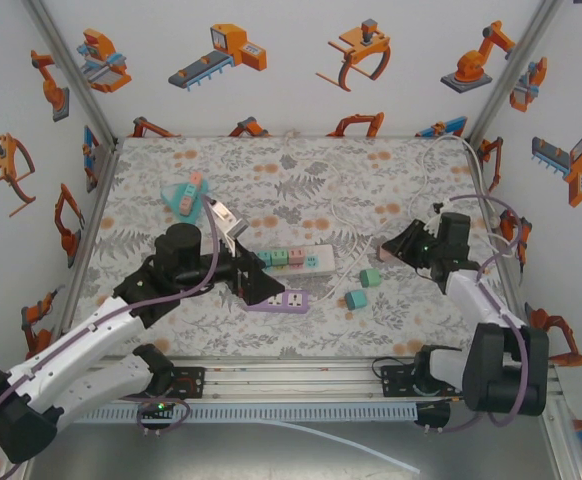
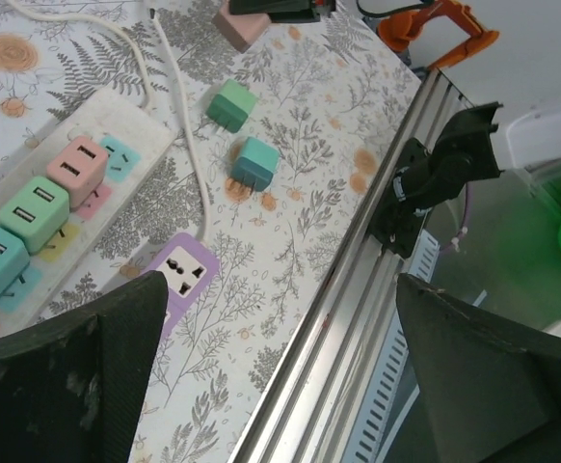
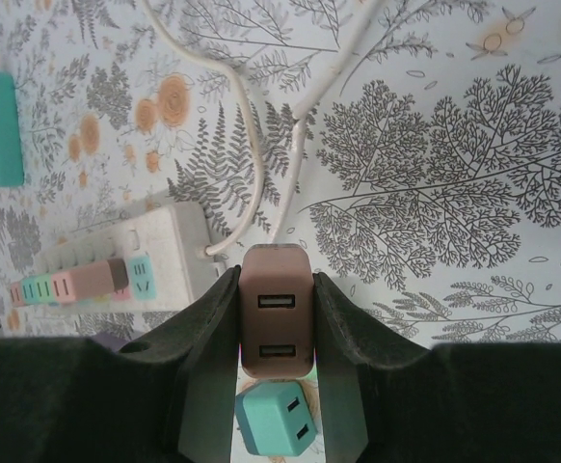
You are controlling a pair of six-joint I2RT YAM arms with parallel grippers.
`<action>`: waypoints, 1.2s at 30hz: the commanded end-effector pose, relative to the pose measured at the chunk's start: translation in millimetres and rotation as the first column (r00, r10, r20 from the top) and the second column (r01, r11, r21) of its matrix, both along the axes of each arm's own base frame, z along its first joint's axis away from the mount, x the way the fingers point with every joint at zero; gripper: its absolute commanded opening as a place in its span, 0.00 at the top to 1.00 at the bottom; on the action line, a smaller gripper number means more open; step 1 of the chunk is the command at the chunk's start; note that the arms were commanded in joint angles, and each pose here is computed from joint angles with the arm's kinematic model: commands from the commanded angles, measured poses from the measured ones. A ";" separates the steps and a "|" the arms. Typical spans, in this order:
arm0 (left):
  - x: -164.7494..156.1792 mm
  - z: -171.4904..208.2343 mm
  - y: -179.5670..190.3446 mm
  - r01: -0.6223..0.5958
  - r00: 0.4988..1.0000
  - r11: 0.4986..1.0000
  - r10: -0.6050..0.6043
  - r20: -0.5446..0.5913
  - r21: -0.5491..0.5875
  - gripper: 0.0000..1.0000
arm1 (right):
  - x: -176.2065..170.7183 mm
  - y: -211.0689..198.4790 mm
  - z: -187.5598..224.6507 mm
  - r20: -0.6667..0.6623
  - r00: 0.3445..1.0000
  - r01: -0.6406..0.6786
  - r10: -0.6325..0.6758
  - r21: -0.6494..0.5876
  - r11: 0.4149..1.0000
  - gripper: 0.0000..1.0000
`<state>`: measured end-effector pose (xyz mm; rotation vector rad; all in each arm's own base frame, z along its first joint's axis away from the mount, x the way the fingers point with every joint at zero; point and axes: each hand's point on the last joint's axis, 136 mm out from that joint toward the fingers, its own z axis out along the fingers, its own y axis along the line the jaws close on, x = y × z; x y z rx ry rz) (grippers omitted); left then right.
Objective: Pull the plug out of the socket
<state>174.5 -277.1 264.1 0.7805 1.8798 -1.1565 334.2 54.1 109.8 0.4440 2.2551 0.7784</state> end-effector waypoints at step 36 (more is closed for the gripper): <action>74.4 -27.7 91.9 -0.618 0.786 0.753 0.599 0.152 0.226 0.03 | -1.8 -9.0 -31.5 -0.039 0.999 -0.024 0.020 -0.115 0.993 0.36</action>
